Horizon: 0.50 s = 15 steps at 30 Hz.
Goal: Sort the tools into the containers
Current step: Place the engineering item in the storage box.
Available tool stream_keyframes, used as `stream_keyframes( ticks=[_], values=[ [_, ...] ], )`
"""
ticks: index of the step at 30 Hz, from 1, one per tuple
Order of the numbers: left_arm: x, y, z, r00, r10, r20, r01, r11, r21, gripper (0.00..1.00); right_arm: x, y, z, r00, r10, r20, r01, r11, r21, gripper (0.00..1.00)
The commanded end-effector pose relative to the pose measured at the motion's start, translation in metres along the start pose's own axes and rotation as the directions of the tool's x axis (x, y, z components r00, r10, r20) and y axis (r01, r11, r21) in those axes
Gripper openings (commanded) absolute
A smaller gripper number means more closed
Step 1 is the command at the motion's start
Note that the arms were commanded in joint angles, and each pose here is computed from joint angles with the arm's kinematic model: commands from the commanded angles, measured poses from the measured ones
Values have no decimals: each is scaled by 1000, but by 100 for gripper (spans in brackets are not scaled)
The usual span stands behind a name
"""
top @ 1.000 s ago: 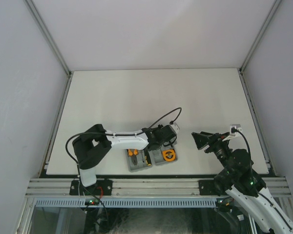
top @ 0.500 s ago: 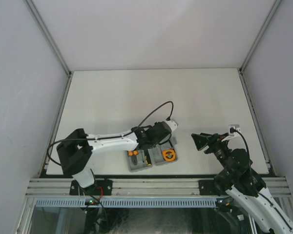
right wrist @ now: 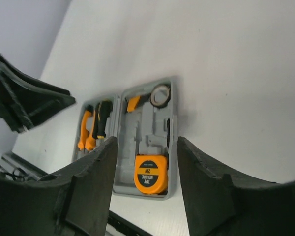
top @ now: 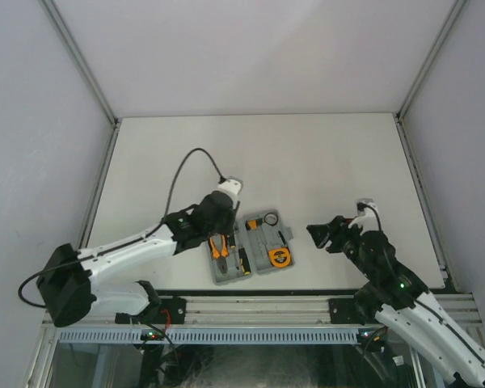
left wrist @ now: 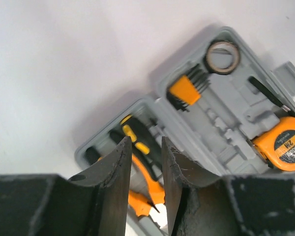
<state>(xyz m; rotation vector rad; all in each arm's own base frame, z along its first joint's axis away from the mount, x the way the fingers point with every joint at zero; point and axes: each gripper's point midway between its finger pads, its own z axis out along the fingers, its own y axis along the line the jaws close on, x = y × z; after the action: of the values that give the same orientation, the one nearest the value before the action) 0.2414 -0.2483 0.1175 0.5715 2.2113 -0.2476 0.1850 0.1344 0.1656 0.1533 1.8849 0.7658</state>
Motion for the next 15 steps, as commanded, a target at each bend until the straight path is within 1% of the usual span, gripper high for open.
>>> stream_keyframes(
  ticks=[1,3,4,7,10,15],
  values=[
    [-6,23,-16,954,-286,90,284,958,27,35,-1,39,21,997,-24,-77,14,991,-130,50],
    [0,42,-20,914,-392,108,392,920,19,36,7,54,36,989,-44,-141,20,985,-169,47],
    [10,50,-21,896,-431,107,433,902,10,36,11,60,43,984,-56,-168,25,983,-180,45],
    [24,69,-27,852,-507,130,513,859,-8,37,29,80,70,962,-105,-254,53,978,-204,42],
    [42,82,-29,834,-536,130,546,836,-59,37,47,97,94,934,-144,-328,72,972,-223,37],
    [65,90,-31,819,-562,118,573,814,-95,37,63,114,132,907,-146,-394,57,972,-229,20]
  ],
)
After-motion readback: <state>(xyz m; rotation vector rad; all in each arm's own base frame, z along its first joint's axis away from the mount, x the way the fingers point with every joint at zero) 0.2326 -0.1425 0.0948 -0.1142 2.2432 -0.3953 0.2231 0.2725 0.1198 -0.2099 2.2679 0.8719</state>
